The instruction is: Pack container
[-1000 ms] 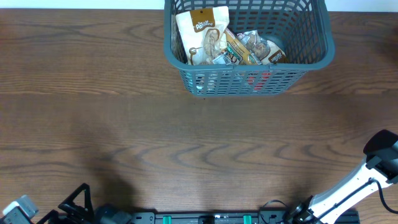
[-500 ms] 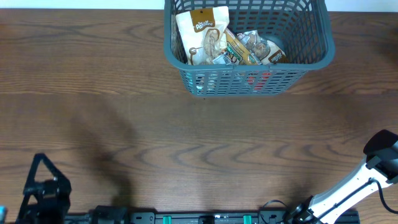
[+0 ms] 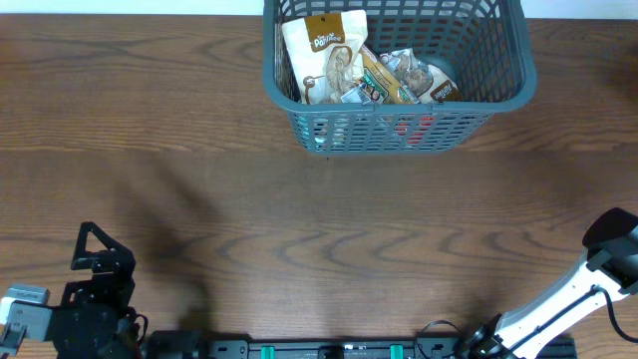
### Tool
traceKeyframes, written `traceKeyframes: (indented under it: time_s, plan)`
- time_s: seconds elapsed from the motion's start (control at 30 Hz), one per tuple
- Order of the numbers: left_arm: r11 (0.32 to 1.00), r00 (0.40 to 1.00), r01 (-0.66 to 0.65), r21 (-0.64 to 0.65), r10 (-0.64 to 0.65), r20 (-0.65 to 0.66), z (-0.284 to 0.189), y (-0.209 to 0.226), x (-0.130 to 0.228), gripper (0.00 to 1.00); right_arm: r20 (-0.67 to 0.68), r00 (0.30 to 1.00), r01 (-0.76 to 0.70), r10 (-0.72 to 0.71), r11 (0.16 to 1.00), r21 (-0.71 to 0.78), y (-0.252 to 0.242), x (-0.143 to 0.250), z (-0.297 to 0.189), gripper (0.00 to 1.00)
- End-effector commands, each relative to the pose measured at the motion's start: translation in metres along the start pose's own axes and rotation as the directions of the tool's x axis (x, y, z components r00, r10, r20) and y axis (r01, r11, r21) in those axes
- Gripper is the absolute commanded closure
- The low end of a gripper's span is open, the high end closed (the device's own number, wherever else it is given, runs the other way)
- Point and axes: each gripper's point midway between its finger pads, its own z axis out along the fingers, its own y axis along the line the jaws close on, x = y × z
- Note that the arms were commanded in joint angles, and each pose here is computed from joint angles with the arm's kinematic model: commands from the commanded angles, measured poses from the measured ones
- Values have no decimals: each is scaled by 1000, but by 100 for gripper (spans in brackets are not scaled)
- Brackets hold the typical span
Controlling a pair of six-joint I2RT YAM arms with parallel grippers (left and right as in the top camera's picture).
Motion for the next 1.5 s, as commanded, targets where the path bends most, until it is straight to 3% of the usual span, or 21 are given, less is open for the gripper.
traceKeyframes:
  time_s: [0.0, 0.07, 0.17, 0.27, 0.33, 0.5, 0.7, 1.03, 1.47]
  plan:
    - [997, 996, -46, -57, 50, 67, 7, 13, -4, 1, -1, 1000, 3, -3, 1000, 2, -1, 0, 0, 1]
    - [988, 986, -150, -42, 153, 70, 18, 10, 3, 1, -1, 1000, 3, -3, 1000, 2, -1, 0, 0, 1]
    - [939, 941, -335, 83, 330, 70, 35, -11, 23, 1, -1, 1000, 3, -3, 1000, 2, -1, 0, 0, 1]
    - [819, 860, -510, 261, 496, 124, 44, -37, 49, 1, -1, 1000, 3, -3, 1000, 2, -1, 0, 0, 1]
    - [759, 818, -571, 314, 558, 140, 49, -38, 66, 1, -1, 1000, 3, -3, 1000, 2, -1, 0, 0, 1]
    - [686, 752, -643, 341, 649, 114, 63, -20, 99, 1, -1, 1000, 2, -2, 1000, 2, -2, 0, 0, 1]
    - [546, 626, -748, 377, 770, 127, 71, -8, 123, 1, -1, 1000, 2, -2, 1000, 2, -2, 0, 0, 1]
    - [516, 577, -770, 374, 814, 66, 88, 21, 152, 2, -1, 1000, 3, -3, 1000, 2, -1, 0, 0, 1]
    - [521, 583, -760, 388, 811, 54, 88, 22, 156, 1, -1, 1000, 2, -2, 1000, 2, -2, 0, 0, 1]
